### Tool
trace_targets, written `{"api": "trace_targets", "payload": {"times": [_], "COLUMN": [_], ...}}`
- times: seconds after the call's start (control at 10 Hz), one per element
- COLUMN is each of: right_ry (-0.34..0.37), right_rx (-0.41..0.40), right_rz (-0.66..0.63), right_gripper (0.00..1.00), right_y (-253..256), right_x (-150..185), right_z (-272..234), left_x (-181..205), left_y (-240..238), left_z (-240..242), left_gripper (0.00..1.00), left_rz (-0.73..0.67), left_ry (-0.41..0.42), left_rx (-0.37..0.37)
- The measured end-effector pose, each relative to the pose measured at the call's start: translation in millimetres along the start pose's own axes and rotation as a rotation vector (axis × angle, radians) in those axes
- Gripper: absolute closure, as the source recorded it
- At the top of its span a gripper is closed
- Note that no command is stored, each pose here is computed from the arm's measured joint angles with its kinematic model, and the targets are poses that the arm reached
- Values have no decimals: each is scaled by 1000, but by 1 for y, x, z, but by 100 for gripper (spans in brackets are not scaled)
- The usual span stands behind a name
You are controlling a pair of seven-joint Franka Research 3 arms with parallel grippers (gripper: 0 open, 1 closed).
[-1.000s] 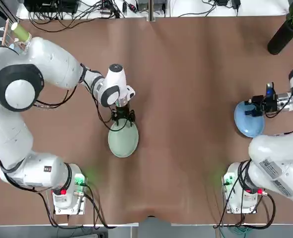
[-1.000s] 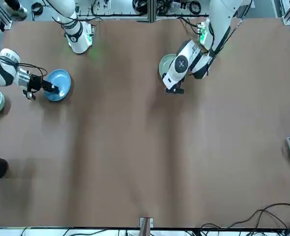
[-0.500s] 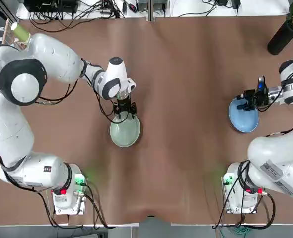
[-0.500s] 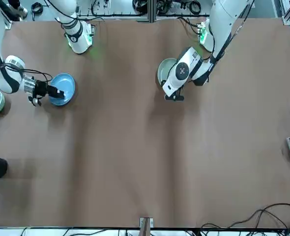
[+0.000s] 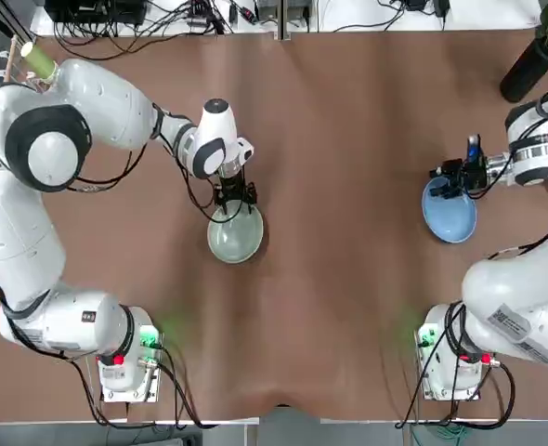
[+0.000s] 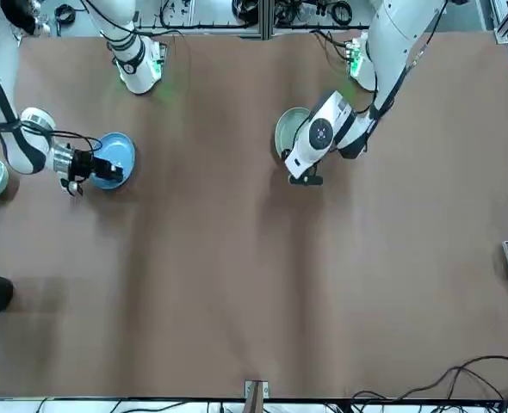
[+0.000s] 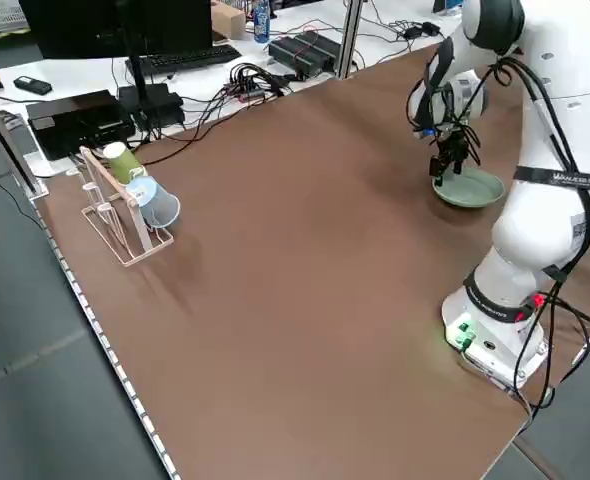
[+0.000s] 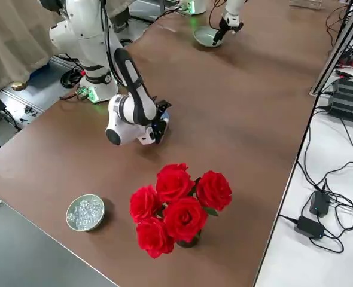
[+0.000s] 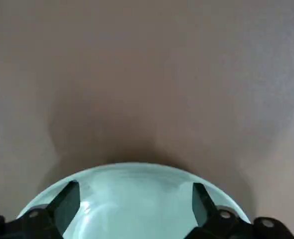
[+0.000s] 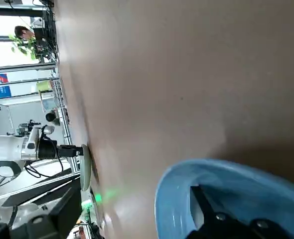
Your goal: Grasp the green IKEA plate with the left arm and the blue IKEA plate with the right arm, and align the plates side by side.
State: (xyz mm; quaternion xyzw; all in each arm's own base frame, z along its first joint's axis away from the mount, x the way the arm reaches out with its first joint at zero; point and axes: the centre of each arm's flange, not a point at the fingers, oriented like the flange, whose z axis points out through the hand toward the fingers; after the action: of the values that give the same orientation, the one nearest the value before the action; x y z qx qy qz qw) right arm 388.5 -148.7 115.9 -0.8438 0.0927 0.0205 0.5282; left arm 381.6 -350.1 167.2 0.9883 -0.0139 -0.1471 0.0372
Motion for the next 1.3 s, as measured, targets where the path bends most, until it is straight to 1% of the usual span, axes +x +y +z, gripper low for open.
{"api": "trace_targets", "payload": {"times": [0.3,0.6,0.7,0.9,1.3], "right_ry": [20,16,16,14,22], "right_rx": [28,46,39,28,42], "right_rz": [1,-13,-19,-28,-30], "right_gripper": [4,4,4,4,4], "right_y": [-14,-36,-41,-45,-55], "right_x": [11,24,27,31,35], "right_z": [25,64,72,79,93], "left_x": [17,30,39,57,80], "left_y": [-1,4,6,9,19], "left_z": [-6,-13,-18,-24,-34], "left_gripper": [0,0,0,0,0], "left_rz": [-4,-8,-9,-7,-14], "left_ry": [22,39,54,77,99], "left_rx": [-7,-27,-34,-49,-89]}}
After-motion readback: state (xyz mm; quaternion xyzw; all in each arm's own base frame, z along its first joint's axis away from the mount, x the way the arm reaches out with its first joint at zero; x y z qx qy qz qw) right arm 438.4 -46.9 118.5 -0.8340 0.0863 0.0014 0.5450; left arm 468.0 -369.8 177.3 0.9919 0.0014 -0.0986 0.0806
